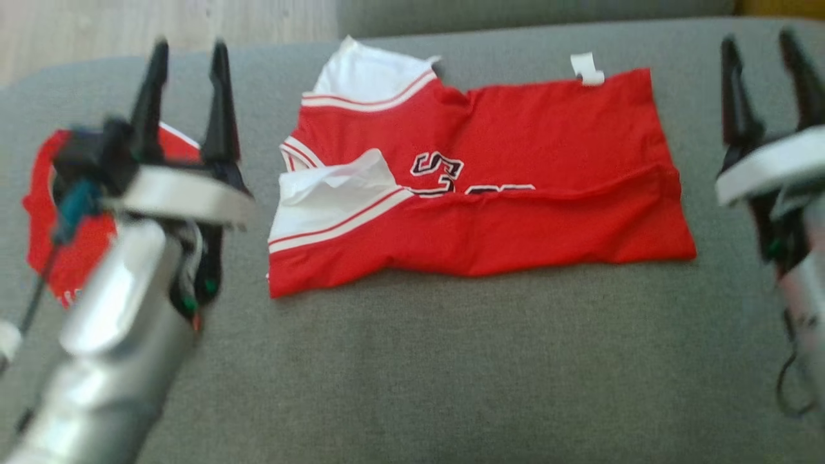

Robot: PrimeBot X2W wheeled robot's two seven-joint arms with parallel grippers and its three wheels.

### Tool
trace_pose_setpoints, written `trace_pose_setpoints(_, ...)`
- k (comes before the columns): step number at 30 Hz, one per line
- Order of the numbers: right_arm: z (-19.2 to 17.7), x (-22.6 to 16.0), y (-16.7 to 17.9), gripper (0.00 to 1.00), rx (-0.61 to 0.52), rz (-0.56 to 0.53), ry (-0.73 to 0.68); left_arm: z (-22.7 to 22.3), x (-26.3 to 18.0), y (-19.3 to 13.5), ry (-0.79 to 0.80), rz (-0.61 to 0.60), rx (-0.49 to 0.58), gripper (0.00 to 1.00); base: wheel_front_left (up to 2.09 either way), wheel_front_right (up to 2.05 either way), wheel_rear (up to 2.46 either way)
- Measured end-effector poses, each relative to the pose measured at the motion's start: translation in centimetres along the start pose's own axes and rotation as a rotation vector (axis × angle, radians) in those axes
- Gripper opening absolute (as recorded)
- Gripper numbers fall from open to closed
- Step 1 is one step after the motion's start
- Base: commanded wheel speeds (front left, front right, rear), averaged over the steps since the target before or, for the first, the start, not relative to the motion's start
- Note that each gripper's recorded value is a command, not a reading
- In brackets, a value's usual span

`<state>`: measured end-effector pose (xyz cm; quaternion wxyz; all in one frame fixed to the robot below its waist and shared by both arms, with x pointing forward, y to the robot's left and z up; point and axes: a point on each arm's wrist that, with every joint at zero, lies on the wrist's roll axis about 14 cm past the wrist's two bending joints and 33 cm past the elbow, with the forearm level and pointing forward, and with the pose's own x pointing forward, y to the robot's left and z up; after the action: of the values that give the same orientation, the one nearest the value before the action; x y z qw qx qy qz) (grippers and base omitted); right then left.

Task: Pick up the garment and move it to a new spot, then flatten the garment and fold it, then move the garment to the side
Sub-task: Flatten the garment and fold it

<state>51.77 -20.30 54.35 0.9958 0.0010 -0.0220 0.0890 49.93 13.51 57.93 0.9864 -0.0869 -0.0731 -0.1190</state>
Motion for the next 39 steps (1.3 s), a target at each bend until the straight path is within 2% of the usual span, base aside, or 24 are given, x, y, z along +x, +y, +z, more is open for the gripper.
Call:
trace_pose_setpoints(6,-1.0,-3.4,1.3,1.0,0.033,-0.028,-0.03,0.3,-3.9,-0.6,-0.041,0.054,-0.03,1.0,0.0,0.0,0.0)
trace_pose_setpoints(10,-2.4,-6.0,2.5,1.0,0.057,-0.054,-0.023,-3.5,-7.5,-1.4,0.051,0.08,-0.041,1.0,0.0,0.0,0.0)
trace_pose_setpoints(16,-5.7,-9.4,4.4,1.0,0.044,-0.06,0.062,-8.7,-11.2,-2.0,0.198,0.1,-0.052,1.0,0.0,0.0,0.0)
trace_pose_setpoints(20,-6.5,-10.5,4.3,1.0,0.067,-0.092,0.088,-9.9,-11.8,-2.0,0.23,0.113,-0.06,1.0,0.0,0.0,0.0)
trace_pose_setpoints(27,-5.6,-10.6,4.0,1.0,0.069,-0.114,0.067,-10.7,-11.8,-1.8,0.249,0.119,-0.059,1.0,0.0,0.0,0.0)
trace_pose_setpoints(39,-6.3,-11.1,2.8,1.0,0.065,-0.156,0.09,-18.0,-11.9,-1.2,0.572,0.129,-0.033,1.0,0.0,0.0,0.0)
